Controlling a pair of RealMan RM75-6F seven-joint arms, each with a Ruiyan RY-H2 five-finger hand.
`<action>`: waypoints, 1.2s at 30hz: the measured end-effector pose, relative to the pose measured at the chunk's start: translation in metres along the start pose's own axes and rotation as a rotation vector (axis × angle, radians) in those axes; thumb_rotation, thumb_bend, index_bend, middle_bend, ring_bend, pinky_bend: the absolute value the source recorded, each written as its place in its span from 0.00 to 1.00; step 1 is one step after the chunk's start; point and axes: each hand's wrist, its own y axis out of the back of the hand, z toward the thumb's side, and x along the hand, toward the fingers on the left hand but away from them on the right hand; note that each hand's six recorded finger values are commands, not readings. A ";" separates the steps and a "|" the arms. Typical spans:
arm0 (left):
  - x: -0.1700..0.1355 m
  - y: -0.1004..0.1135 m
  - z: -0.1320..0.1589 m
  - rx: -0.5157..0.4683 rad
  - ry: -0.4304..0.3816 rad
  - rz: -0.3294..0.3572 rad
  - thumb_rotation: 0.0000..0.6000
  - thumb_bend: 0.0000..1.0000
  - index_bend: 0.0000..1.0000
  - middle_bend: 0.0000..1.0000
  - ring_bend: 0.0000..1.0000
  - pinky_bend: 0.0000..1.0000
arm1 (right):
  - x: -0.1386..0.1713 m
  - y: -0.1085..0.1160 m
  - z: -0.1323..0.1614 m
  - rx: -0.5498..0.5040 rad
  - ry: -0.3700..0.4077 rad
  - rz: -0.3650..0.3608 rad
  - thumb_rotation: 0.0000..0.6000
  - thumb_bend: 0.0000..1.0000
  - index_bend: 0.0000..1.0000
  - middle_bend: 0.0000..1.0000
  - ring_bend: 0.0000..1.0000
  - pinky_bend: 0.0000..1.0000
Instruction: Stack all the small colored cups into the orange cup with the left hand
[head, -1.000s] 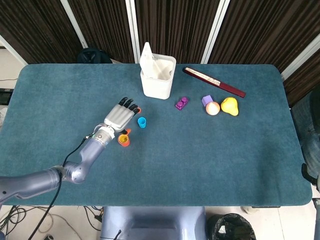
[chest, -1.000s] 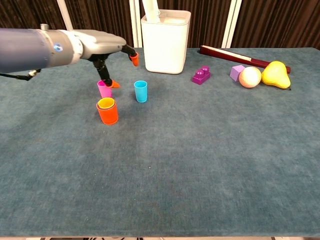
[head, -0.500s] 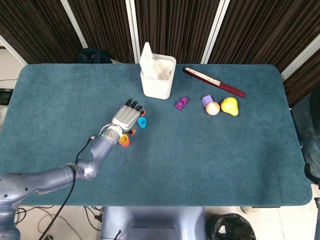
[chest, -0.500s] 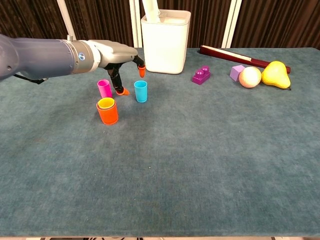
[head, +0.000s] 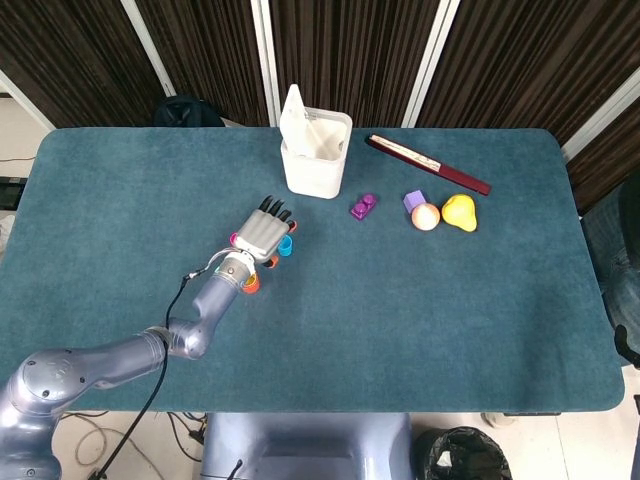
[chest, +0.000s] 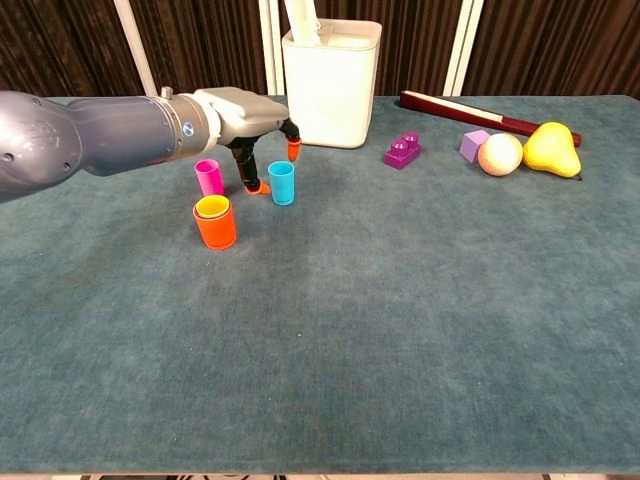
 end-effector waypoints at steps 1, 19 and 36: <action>0.001 -0.001 0.001 0.003 -0.001 0.001 1.00 0.26 0.37 0.19 0.00 0.00 | 0.000 0.000 0.000 0.000 -0.001 -0.001 1.00 0.46 0.03 0.00 0.04 0.00; 0.004 0.001 0.010 0.033 -0.016 0.030 1.00 0.31 0.42 0.21 0.00 0.00 | -0.001 0.001 -0.004 -0.014 -0.011 -0.013 1.00 0.46 0.03 0.00 0.04 0.00; 0.005 0.001 0.010 0.046 -0.009 0.042 1.00 0.36 0.49 0.23 0.00 0.01 | -0.002 0.001 -0.005 -0.017 -0.023 -0.020 1.00 0.45 0.03 0.00 0.04 0.00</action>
